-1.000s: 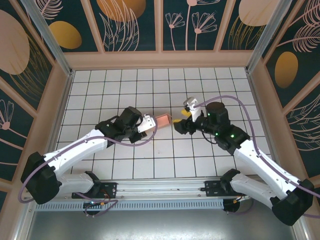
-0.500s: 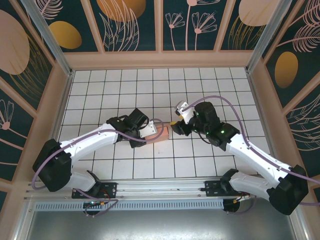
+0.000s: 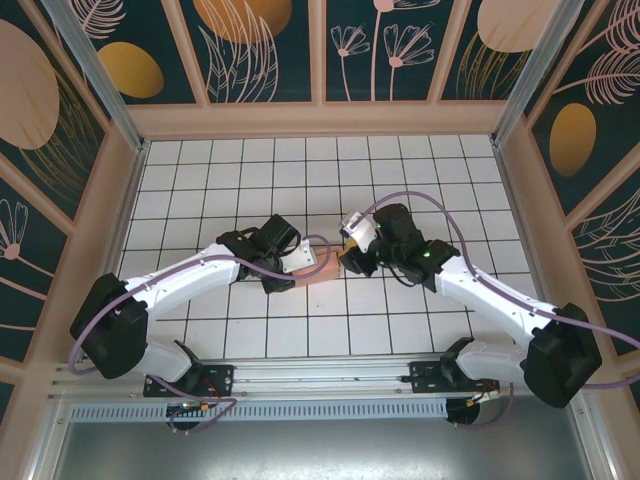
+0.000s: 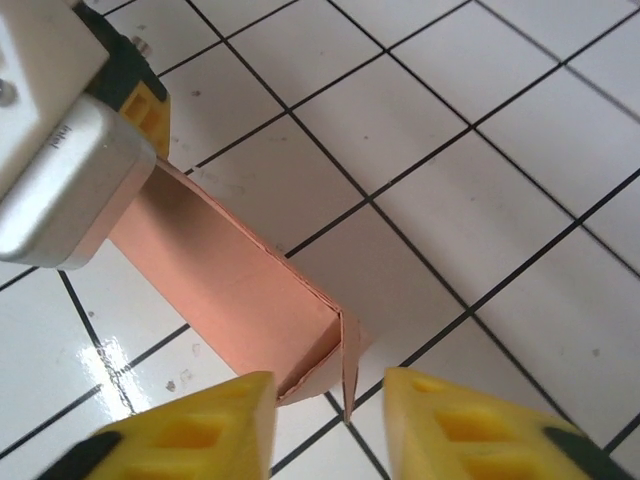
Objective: Fold the paper box
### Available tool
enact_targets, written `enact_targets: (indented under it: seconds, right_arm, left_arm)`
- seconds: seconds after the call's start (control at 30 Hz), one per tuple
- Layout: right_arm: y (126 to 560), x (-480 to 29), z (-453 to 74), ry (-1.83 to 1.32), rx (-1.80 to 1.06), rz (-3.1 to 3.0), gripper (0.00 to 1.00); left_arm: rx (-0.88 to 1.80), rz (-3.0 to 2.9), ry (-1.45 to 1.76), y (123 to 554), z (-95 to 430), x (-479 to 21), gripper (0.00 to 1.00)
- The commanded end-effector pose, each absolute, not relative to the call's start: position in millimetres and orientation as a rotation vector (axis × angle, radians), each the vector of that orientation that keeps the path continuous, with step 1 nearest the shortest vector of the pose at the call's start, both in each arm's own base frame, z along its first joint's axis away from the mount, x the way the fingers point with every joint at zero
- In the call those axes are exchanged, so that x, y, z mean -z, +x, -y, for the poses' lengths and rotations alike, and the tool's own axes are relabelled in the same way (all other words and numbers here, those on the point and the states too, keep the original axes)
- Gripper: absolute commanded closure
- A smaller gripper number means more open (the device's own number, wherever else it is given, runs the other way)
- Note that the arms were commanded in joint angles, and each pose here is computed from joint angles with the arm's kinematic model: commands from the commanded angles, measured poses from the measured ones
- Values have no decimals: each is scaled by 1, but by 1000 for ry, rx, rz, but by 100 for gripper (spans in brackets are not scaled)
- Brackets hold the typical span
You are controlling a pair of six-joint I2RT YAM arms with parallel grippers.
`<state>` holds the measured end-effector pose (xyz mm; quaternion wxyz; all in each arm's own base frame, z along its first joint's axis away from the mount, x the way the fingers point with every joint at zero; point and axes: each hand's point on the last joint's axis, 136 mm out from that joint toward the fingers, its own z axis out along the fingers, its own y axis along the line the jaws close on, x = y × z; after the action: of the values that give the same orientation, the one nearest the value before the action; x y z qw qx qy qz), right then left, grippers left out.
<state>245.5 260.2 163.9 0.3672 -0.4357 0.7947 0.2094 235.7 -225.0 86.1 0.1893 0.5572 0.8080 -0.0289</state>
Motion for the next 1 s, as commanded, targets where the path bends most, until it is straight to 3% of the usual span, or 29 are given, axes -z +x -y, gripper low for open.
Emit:
enact_targets:
  seconds: [0.0,0.27,0.53,0.57,0.6,0.7,0.97]
  right_arm:
    - [248,-172,-269,-1154,-556,-2016,73]
    - [251,-164,-271,-1161,-548,-2041,100]
    - [250,-163,-269,-1131,-557,-2059,100]
    - [251,-163,-269,-1123,-554,-2062,99]
    - [252,-163,-268,-1115,-545,-2064,91]
    - [255,-160,-266,-1096,-530,-2076,84]
    - [258,-157,-264,-1071,-511,-2087,83]
  left_arm:
    - [115,-2294,1609,231,226,-76,71]
    - [118,-2293,1609,232,227,-76,71]
    - [132,-2273,1594,237,234,-83,71]
    - [134,-2273,1592,238,234,-84,71]
    - [138,-2273,1593,238,235,-84,71]
    - [145,-2277,1590,238,236,-84,71]
    - [135,-2282,1576,237,234,-84,71]
